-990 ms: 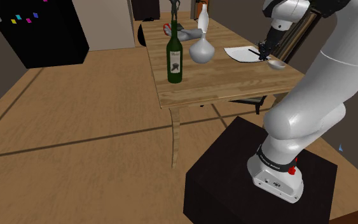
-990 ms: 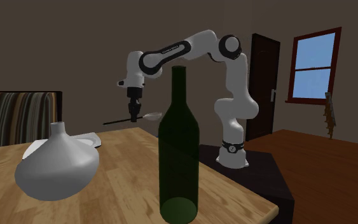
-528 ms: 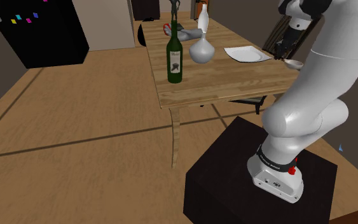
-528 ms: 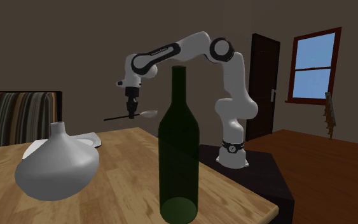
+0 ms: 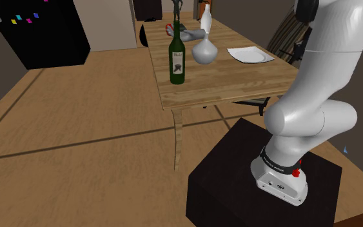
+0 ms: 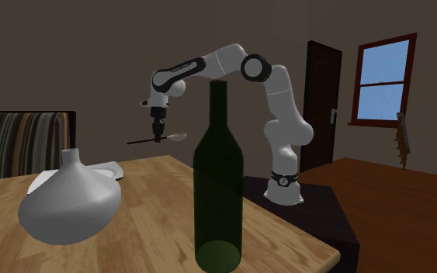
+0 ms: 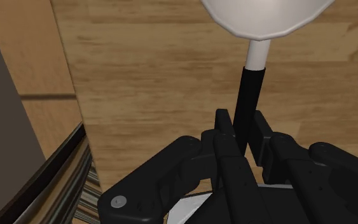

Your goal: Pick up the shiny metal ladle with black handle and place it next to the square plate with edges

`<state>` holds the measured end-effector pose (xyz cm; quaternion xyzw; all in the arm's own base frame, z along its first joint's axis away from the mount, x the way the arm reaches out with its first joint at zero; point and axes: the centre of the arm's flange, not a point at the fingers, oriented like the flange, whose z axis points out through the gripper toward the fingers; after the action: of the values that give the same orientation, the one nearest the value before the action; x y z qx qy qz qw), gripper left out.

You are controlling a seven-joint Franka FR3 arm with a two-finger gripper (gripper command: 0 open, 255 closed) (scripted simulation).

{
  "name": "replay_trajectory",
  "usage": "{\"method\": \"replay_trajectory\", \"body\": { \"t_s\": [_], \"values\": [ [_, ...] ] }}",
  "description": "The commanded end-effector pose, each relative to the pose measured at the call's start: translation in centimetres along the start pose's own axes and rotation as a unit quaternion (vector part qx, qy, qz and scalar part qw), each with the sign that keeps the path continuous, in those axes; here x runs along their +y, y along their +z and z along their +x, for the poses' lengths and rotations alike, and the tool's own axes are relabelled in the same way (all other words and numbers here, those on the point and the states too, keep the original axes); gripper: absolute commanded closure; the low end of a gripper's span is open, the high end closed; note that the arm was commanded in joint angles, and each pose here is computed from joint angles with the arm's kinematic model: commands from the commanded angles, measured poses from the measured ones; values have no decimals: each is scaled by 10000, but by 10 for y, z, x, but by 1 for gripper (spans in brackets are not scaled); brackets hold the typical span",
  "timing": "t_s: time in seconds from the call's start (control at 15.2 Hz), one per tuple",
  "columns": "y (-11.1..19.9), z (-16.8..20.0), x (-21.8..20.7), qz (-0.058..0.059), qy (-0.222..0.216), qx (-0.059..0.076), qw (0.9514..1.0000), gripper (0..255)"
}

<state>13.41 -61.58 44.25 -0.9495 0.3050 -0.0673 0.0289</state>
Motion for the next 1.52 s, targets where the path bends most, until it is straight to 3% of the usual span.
{"method": "replay_trajectory", "body": {
  "t_s": [0.0, 1.12, 1.45],
  "values": [
    [7, -2, 6, 1, -6, 1, 10000, 255],
    [96, -12, 14, 1, -6, 1, 10000, 255],
    [96, -12, 14, 1, -6, 1, 10000, 255]
  ]
}}
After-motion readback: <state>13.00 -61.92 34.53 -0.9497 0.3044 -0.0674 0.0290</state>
